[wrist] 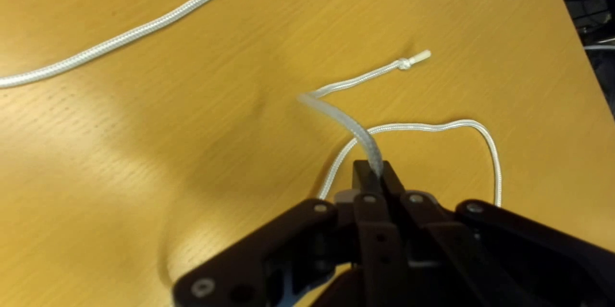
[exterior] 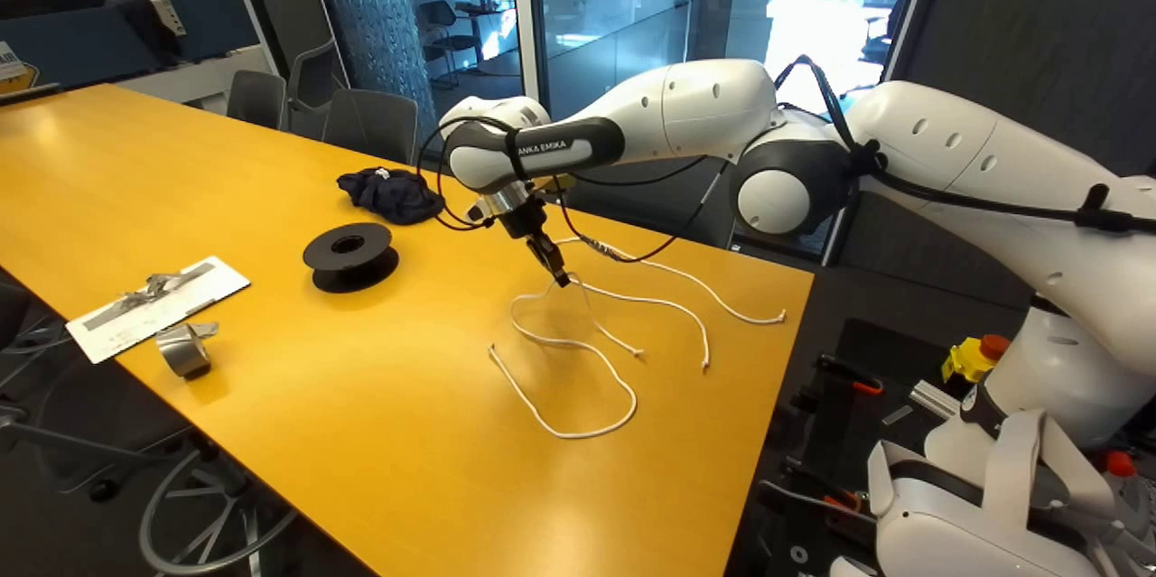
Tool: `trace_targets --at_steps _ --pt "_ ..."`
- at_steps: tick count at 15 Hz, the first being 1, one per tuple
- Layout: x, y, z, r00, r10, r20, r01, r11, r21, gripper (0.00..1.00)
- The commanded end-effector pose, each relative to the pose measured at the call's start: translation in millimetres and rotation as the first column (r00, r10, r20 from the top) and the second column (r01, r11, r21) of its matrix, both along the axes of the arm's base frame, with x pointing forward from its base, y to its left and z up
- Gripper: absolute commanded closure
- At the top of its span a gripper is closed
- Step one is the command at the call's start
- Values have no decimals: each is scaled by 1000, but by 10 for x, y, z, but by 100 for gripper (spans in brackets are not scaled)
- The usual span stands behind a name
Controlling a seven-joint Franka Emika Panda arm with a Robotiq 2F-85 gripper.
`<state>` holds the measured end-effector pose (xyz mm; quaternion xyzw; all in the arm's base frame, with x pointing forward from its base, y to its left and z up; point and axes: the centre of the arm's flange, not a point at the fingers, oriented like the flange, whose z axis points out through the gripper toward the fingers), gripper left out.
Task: Untangle the ropes on the table.
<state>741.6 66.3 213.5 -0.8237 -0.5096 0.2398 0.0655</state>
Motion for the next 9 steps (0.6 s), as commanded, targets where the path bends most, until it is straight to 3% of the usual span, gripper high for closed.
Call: trace_targets --at_steps 1,9 --pt "550 -100 -130 1000 -14 12 13 1000 12 99" --pt "689 -52 -367 997 -73 9 73 997 11 99"
